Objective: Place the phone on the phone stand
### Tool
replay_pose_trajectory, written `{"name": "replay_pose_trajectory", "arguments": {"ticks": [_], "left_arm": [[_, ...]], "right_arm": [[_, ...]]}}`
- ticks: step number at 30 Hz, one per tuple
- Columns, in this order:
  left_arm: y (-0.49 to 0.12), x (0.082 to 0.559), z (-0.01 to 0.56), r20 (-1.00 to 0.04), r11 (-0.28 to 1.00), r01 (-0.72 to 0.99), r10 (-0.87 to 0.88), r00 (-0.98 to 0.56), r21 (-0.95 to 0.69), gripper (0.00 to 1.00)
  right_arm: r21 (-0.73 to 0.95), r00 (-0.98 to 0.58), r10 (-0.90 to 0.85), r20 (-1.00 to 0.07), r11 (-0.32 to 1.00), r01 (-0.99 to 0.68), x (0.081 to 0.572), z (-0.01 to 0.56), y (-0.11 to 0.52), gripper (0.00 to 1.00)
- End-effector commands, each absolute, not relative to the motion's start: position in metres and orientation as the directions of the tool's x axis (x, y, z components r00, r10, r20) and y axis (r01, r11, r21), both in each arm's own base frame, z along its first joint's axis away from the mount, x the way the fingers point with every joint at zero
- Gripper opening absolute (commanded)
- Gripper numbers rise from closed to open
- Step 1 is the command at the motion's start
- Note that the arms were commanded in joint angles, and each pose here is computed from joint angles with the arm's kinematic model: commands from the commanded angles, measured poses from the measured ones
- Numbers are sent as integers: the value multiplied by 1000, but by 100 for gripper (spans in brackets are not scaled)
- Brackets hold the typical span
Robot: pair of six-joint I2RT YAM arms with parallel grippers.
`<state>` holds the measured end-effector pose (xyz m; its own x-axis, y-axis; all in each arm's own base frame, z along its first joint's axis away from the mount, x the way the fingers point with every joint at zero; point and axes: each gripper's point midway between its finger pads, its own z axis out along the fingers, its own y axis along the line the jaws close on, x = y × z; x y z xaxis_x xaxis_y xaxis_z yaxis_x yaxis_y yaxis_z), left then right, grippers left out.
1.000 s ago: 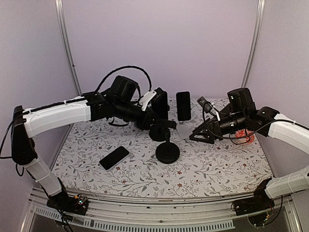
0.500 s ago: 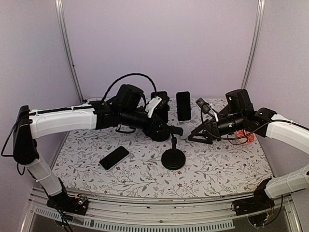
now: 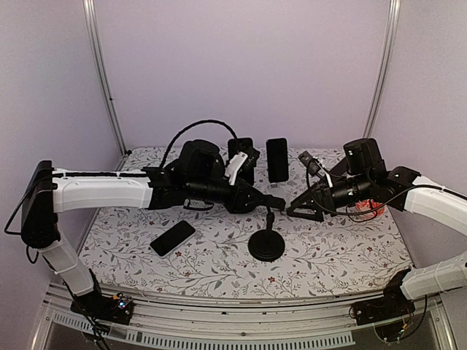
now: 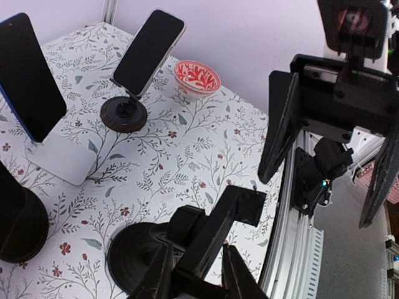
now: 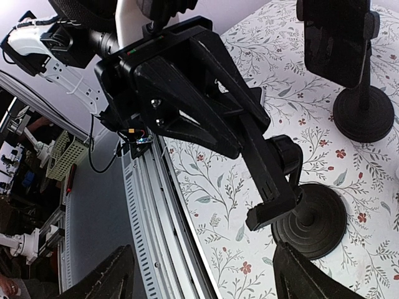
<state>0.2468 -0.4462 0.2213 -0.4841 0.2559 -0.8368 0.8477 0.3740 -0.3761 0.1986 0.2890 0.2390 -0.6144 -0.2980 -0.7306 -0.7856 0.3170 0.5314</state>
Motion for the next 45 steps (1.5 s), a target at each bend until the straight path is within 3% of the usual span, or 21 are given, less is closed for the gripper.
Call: {"name": "replay_pose_trajectory", "arguments": {"ticks": [1, 11, 15, 23, 26, 29, 33, 39, 45], "left_arm": [[-460, 235, 228, -852, 321, 850, 189, -489, -417, 0], [-462, 234, 235, -851, 328, 845, 176, -494, -423, 2], [-462, 236, 239, -842, 357, 835, 192, -504, -419, 31], [-438, 233, 277, -866, 439, 836, 211, -453, -330, 67], [-408, 241, 275, -852, 556, 793, 264, -453, -249, 75], [-362, 249, 258, -809, 695, 702, 317, -494, -157, 98], [-284, 261, 213, -711, 839, 538, 331, -621, -79, 99], [-213, 257, 141, -490, 886, 458, 366, -791, -77, 99], [-190, 248, 91, -265, 870, 490, 461, -847, -51, 99]], "right_arm": [[516, -602, -287, -745, 323, -793, 197, 241, 285, 78], [516, -608, -284, -742, 337, -787, 196, 241, 282, 78], [514, -607, -283, -743, 340, -787, 196, 241, 281, 78], [513, -606, -282, -744, 341, -788, 194, 246, 280, 79], [513, -608, -286, -741, 342, -787, 192, 246, 278, 79], [511, -607, -286, -741, 345, -787, 190, 248, 276, 79], [514, -611, -287, -738, 349, -784, 187, 247, 274, 79], [513, -610, -303, -732, 344, -787, 187, 244, 275, 80], [509, -602, -314, -734, 333, -794, 190, 244, 278, 80]]}}
